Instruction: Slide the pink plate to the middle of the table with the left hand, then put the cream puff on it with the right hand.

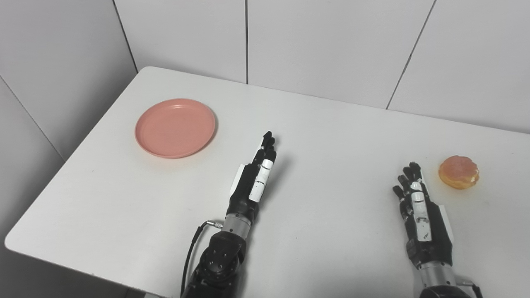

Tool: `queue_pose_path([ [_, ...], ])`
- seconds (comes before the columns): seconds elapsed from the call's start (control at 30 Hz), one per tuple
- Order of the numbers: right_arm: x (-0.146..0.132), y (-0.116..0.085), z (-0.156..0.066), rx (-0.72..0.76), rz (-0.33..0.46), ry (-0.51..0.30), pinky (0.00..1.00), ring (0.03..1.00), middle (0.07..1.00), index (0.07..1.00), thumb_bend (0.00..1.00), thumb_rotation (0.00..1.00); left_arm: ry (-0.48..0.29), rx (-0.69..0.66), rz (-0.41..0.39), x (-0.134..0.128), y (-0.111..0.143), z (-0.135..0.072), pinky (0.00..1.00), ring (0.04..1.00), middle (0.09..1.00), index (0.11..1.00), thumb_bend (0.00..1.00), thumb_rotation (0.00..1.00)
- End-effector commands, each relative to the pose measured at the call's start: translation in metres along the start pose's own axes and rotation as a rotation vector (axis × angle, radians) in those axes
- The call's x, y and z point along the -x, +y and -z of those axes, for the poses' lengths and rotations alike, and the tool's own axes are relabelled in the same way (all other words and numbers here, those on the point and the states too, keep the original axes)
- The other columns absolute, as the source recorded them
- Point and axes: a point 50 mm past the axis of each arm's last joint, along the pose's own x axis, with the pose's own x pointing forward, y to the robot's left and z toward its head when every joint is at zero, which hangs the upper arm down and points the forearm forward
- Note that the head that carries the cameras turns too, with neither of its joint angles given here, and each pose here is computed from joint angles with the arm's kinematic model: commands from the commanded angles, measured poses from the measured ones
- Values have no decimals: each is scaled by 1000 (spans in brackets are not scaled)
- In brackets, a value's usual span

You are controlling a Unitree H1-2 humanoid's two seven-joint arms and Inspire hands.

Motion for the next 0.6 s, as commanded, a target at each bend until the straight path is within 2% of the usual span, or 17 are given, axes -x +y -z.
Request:
queue_pose_path([
  [0.0,-5,-3,-7,5,-8,-58,1000,1000,1000,1000,565,904,27,14,16,1,-12,10,1000,1000,1000,1000,694,1000],
  [0.2,-6,-4,-4,-6,-3,-59,1000,1000,1000,1000,545,900,26,37,-4,-2,-10,8,1000,1000,1000,1000,645,1000],
  [0.3,-6,-5,-2,-8,-11,-58,1000,1000,1000,1000,544,896,1,26,-17,-6,-7,4,1000,1000,1000,1000,621,1000],
  [0.47,-7,-5,0,4,-14,-65,1000,1000,1000,1000,539,908,-38,14,-52,-18,0,-2,1000,1000,1000,1000,686,1000],
  [0.57,-7,-5,1,4,-12,-63,1000,1000,1000,1000,546,908,-68,18,-66,-26,4,-10,1000,1000,1000,1000,687,1000],
])
